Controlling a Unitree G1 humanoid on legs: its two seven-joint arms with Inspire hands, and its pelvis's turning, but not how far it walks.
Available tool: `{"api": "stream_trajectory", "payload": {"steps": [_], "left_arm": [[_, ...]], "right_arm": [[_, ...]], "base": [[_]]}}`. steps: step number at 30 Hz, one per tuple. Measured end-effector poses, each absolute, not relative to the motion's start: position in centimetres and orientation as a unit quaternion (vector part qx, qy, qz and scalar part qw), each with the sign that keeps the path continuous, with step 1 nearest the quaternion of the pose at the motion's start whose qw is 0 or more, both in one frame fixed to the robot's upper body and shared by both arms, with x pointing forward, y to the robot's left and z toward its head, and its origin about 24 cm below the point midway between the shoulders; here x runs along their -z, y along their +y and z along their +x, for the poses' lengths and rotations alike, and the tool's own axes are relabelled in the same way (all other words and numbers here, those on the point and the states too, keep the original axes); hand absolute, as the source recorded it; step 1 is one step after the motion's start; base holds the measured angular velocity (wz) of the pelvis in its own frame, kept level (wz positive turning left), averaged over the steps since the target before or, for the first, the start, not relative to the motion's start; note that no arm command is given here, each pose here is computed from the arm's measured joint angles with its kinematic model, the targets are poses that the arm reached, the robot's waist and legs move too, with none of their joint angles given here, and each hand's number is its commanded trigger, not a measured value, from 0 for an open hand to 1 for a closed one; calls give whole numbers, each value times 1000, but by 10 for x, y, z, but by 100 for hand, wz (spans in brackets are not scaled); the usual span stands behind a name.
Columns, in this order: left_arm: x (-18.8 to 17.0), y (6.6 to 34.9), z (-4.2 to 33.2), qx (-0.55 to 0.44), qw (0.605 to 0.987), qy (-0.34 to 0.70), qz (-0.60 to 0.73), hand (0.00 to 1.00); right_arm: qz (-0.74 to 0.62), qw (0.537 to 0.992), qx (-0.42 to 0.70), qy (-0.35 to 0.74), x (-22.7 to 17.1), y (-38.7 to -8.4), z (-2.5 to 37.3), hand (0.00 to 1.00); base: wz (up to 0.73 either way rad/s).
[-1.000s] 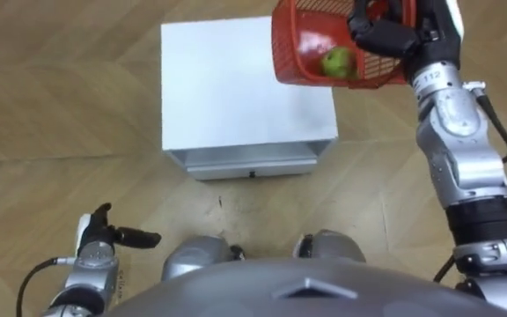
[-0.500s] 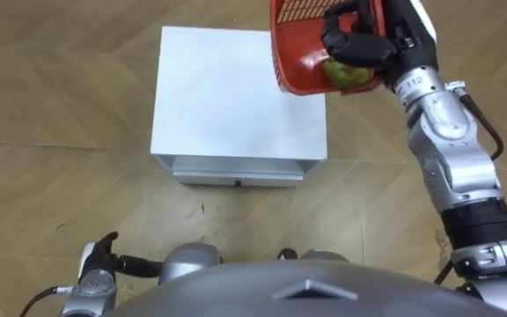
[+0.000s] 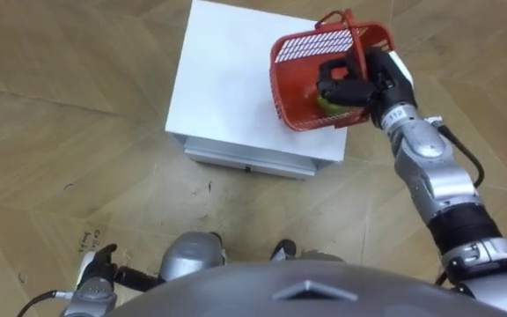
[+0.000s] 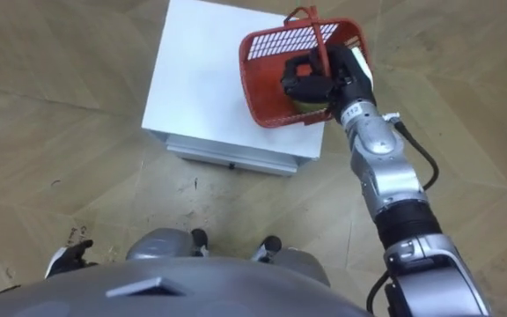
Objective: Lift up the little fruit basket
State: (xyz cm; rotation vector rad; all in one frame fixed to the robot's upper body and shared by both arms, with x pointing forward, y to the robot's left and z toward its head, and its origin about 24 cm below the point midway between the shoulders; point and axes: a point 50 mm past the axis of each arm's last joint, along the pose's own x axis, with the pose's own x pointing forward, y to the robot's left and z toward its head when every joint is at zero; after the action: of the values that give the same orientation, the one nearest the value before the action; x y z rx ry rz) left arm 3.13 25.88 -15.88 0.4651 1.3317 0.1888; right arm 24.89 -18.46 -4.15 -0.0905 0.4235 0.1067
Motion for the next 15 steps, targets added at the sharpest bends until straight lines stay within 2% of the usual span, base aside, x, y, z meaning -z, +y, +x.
{"api": "stream_trajectory", "payload": {"steps": [15], "left_arm": [[159, 260, 27, -83, 752, 618, 214, 0]], "right_arm": [[-42, 967, -76, 240, 54, -180, 243, 100]], "base": [[4]]}}
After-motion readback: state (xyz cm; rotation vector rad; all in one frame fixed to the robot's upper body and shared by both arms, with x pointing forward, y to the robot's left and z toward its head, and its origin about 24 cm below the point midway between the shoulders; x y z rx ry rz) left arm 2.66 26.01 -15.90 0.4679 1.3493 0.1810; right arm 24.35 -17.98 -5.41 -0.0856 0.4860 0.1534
